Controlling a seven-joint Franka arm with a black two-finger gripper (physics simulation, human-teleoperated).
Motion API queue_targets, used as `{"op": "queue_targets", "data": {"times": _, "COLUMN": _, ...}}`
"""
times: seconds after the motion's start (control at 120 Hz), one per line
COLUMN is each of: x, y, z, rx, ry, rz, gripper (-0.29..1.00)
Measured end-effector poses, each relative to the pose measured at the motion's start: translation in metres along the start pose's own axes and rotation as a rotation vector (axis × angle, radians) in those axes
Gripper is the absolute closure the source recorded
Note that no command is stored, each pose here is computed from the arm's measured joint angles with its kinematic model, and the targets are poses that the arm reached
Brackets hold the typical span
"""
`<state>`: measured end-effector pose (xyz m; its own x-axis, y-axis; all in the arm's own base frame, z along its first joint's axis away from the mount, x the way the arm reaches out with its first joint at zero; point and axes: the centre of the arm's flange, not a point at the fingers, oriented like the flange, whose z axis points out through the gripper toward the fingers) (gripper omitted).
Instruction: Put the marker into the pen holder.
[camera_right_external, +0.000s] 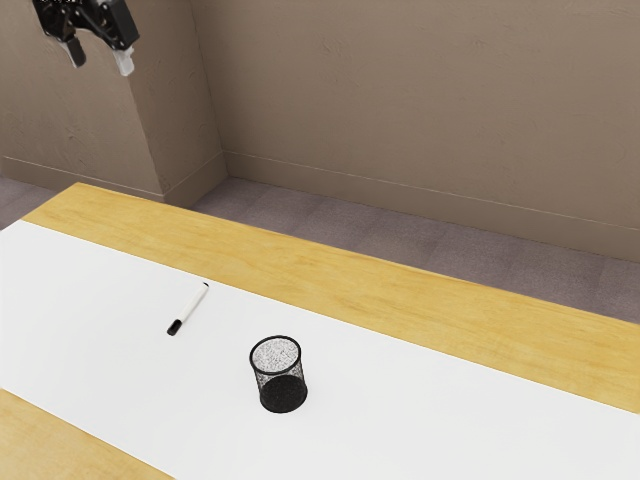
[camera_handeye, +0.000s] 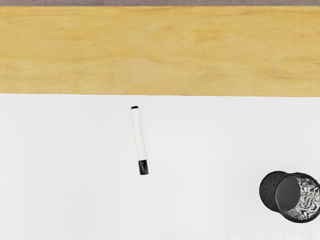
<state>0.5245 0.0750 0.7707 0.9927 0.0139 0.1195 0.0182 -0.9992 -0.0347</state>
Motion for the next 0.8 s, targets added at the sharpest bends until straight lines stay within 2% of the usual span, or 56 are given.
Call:
{"op": "queue_targets", "data": {"times": 0.075, "x": 0.002, "y": 0.001, "z": 0.009, "rx": -0.027, "ry": -0.021, "rz": -0.009, "gripper": 0.0}}
{"op": "queue_targets", "data": {"times": 0.108, "x": 0.002, "y": -0.001, "z": 0.027, "rx": -0.028, "ry": -0.06, "rz": -0.019, "gripper": 0.0}}
{"op": "queue_targets", "data": {"times": 0.142, "x": -0.004, "y": 0.0, "z": 0.055, "rx": -0.007, "ry": -0.125, "rz": -0.029, "gripper": 0.0}}
{"op": "queue_targets", "data": {"times": 0.233, "x": -0.002, "y": 0.011, "z": 0.12, "rx": 0.027, "ry": -0.223, "rz": -0.018, "gripper": 0.0}}
{"op": "queue_targets", "data": {"times": 0.275, "x": 0.001, "y": 0.017, "z": 0.174, "rx": 0.039, "ry": -0.283, "rz": -0.006, "gripper": 0.0}}
{"op": "queue_targets", "data": {"times": 0.333, "x": 0.006, "y": 0.015, "z": 0.278, "rx": 0.035, "ry": -0.379, "rz": 0.008, "gripper": 0.0}}
{"op": "queue_targets", "data": {"times": 0.4, "x": -0.002, "y": -0.052, "z": 0.366, "rx": 0.01, "ry": -0.428, "rz": -0.089, "gripper": 0.0}}
{"op": "queue_targets", "data": {"times": 0.458, "x": -0.015, "y": -0.094, "z": 0.419, "rx": -0.008, "ry": -0.43, "rz": -0.146, "gripper": 0.0}}
{"op": "queue_targets", "data": {"times": 0.558, "x": -0.014, "y": -0.105, "z": 0.462, "rx": -0.013, "ry": -0.377, "rz": -0.135, "gripper": 0.0}}
{"op": "queue_targets", "data": {"times": 0.708, "x": 0.014, "y": -0.066, "z": 0.479, "rx": -0.002, "ry": -0.268, "rz": -0.026, "gripper": 0.0}}
{"op": "queue_targets", "data": {"times": 0.8, "x": 0.027, "y": -0.044, "z": 0.488, "rx": -0.031, "ry": -0.219, "rz": -0.002, "gripper": 0.0}}
